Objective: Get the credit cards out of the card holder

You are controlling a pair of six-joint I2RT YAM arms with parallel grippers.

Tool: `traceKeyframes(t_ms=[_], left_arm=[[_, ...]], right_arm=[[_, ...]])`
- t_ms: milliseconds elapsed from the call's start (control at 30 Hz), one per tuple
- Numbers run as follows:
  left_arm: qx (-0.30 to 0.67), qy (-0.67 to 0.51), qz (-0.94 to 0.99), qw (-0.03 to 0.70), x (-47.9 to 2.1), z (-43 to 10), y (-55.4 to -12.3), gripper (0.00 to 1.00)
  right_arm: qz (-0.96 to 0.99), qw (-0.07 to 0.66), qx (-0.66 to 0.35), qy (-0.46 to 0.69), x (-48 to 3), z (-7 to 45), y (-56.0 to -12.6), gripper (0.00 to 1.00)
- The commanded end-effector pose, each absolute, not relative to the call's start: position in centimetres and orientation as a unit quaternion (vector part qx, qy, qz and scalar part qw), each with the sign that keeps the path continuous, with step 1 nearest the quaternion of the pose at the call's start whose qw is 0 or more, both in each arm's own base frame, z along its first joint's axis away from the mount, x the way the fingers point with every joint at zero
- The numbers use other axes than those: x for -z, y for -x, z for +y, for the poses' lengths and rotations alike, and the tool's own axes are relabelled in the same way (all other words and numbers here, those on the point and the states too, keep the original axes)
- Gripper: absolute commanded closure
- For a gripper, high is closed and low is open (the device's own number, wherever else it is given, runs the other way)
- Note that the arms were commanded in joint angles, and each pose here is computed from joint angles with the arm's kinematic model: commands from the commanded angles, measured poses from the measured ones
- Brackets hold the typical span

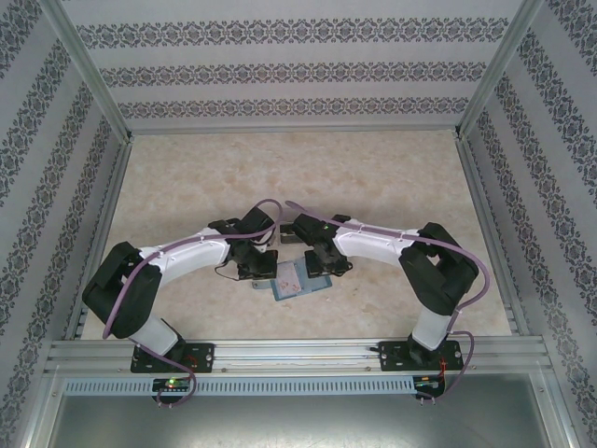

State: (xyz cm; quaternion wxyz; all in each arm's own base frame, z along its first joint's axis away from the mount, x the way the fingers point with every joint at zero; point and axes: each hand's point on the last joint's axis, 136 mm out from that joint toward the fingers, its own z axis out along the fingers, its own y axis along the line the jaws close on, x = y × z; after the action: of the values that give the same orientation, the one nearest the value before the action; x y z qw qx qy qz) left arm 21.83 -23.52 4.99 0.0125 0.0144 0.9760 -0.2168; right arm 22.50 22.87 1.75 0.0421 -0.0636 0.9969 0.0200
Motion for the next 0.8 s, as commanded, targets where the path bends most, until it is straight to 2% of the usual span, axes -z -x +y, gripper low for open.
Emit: traceKeyframes(t_ms=[0, 167, 400, 467, 567, 767], left_arm=[[0.23, -0.02, 0.973, 0.008, -5.5, -24.8, -21.8, 0.98], [0.239, -0.025, 0.971, 0.005, -5.4, -26.0, -22.0, 0.98], [0.278, -0.024, 0.96, 0.007, -5.8, -29.0, -23.0, 0.99], [0.277, -0.025, 0.96, 0.004, -5.6, -29.4, -23.2, 0.99], [0.266, -0.025, 0.964, 0.0, -5.1, -29.3, -23.2, 0.99], [0.257, -0.029, 0.966, -0.004, -4.6, -29.0, -23.1, 0.99]], right_arm=[[0.998, 0.028, -0.002, 0.062, -0.9, 21.8, -21.8, 0.55], [0.998, 0.028, -0.007, 0.058, -1.2, 21.7, -21.5, 0.67], [0.998, 0.033, -0.018, 0.059, -1.8, 22.0, -21.6, 0.77], [0.998, 0.033, -0.017, 0.059, -2.0, 21.9, -21.6, 0.75], [0.997, 0.041, -0.019, 0.06, -2.7, 21.9, -21.8, 0.65], [0.996, 0.055, -0.04, 0.057, -4.4, 22.6, -22.1, 0.62]])
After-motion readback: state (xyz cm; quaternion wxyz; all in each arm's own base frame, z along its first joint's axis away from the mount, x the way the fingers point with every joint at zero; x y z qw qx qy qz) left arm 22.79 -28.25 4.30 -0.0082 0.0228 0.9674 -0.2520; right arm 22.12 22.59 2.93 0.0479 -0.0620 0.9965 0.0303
